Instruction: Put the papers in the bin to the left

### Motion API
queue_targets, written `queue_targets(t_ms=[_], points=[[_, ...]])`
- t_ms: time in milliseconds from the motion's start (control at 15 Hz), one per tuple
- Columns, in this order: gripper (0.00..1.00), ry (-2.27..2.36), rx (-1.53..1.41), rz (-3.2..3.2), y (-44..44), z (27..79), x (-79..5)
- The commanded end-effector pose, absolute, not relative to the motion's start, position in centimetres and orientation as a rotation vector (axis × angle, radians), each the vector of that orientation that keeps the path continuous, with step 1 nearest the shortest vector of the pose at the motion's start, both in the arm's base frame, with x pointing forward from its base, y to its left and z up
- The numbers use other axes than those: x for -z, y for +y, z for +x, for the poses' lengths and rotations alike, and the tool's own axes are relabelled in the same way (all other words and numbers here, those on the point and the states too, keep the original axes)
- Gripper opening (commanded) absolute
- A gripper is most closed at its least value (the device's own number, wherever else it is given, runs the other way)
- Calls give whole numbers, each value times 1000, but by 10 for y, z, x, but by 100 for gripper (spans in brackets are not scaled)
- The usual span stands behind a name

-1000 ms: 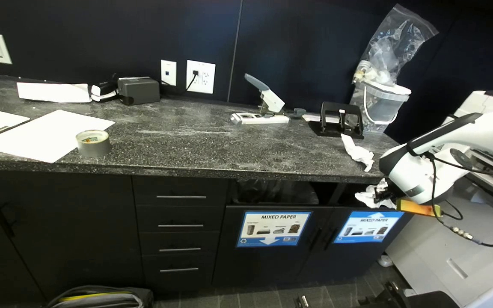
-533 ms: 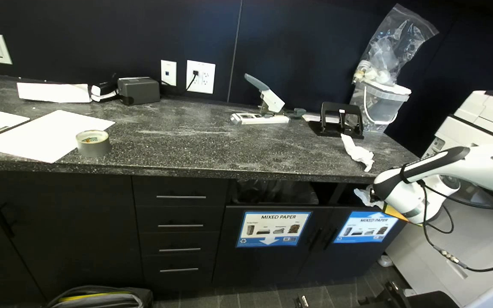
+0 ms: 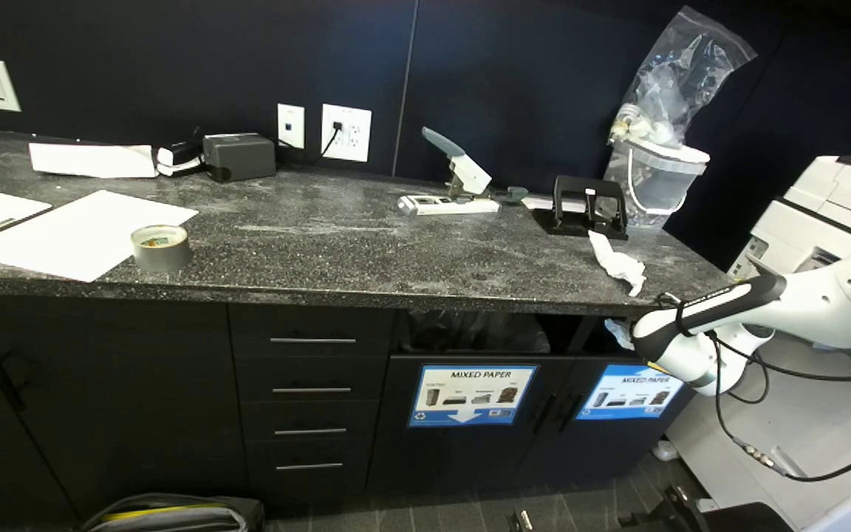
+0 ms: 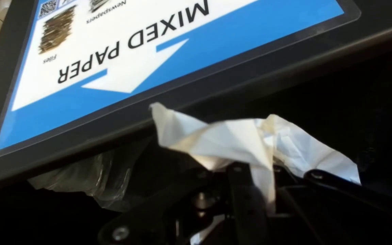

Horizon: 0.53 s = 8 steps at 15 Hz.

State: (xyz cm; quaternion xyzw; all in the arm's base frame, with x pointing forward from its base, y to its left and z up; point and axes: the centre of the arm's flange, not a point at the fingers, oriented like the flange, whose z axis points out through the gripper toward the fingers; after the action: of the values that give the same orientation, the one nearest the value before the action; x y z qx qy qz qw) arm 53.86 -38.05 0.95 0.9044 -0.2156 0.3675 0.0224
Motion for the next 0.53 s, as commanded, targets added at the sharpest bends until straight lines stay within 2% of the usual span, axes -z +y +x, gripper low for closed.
queue_targets(t_ms=[0,467], points=[[7,-654,-1199,2750,-385,559,4],[7,-607,-1200,2755,-373,573,19]])
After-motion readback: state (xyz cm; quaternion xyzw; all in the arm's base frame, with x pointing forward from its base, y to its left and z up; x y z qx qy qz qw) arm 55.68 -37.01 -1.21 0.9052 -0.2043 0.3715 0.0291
